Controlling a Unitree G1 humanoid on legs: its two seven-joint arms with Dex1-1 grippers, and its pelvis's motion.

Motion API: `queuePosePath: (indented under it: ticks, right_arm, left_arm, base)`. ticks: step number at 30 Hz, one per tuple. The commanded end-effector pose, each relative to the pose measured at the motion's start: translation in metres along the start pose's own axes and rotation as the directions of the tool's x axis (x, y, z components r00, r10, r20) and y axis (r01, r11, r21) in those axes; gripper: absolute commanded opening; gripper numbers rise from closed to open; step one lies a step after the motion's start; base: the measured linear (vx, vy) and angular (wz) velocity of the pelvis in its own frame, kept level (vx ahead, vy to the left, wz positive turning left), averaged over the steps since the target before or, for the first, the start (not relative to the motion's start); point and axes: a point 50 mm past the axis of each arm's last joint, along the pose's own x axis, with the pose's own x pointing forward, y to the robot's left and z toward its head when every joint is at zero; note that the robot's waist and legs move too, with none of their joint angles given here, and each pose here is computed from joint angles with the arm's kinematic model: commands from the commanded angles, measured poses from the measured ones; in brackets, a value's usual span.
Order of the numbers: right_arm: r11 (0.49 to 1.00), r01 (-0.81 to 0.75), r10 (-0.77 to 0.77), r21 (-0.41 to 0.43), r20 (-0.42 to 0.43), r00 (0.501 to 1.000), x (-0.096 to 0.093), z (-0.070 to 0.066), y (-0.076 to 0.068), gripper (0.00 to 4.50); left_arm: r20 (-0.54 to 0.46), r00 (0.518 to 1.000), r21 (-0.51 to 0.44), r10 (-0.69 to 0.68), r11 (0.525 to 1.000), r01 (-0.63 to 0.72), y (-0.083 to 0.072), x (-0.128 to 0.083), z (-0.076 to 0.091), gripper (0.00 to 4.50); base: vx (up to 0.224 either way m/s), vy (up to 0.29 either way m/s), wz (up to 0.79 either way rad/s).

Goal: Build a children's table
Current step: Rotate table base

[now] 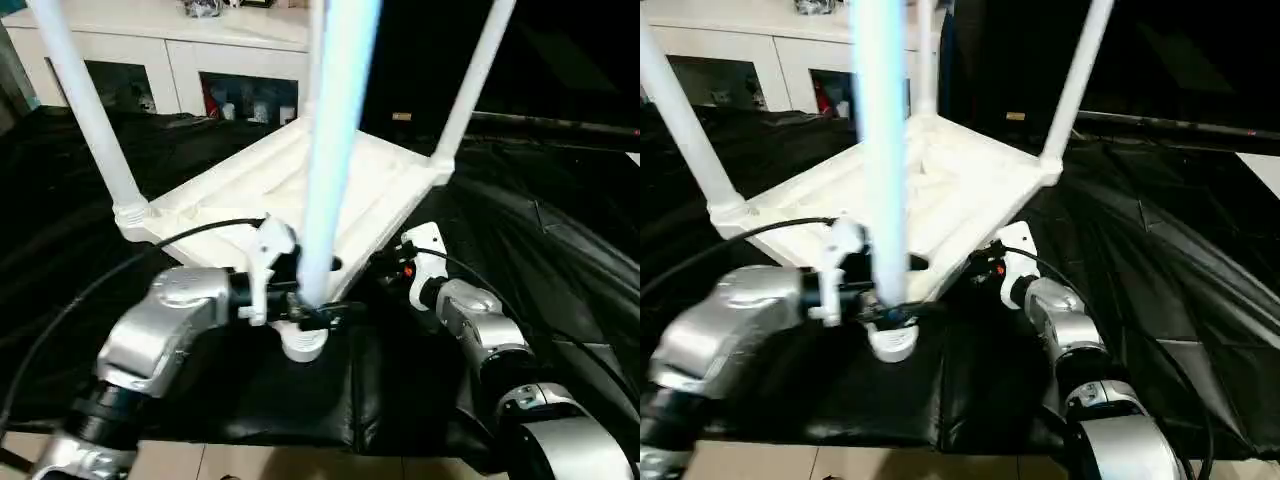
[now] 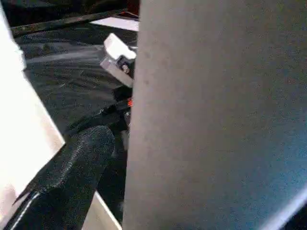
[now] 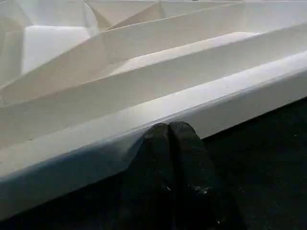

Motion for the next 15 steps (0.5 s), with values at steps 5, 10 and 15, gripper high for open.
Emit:
queuePosePath:
  ticks: [5,10,15]
  right_arm:
    - [0.990,-0.143,0.143,-0.021,0.020,0.990,0.005,0.000,0.020,0.07]
    - [0.978,-0.206,0.207,-0.028,0.027,0.978,0.007,0.000,0.029,0.07]
    - [0.981,-0.196,0.196,-0.017,0.030,0.980,0.005,-0.001,0.027,0.07]
  left_arm:
    - [0.048,0.995,0.057,-0.082,0.995,0.079,-0.013,0.036,0.011,4.50]
    - [0.066,0.992,0.080,-0.112,0.991,0.106,-0.019,0.055,0.015,4.50]
    - [0.084,0.993,0.108,-0.086,0.991,0.077,-0.016,0.062,0.017,4.50]
  base:
    - [0.000,0.000,0.00]
    - [0.000,0.000,0.00]
    - [0.000,0.000,0.00]
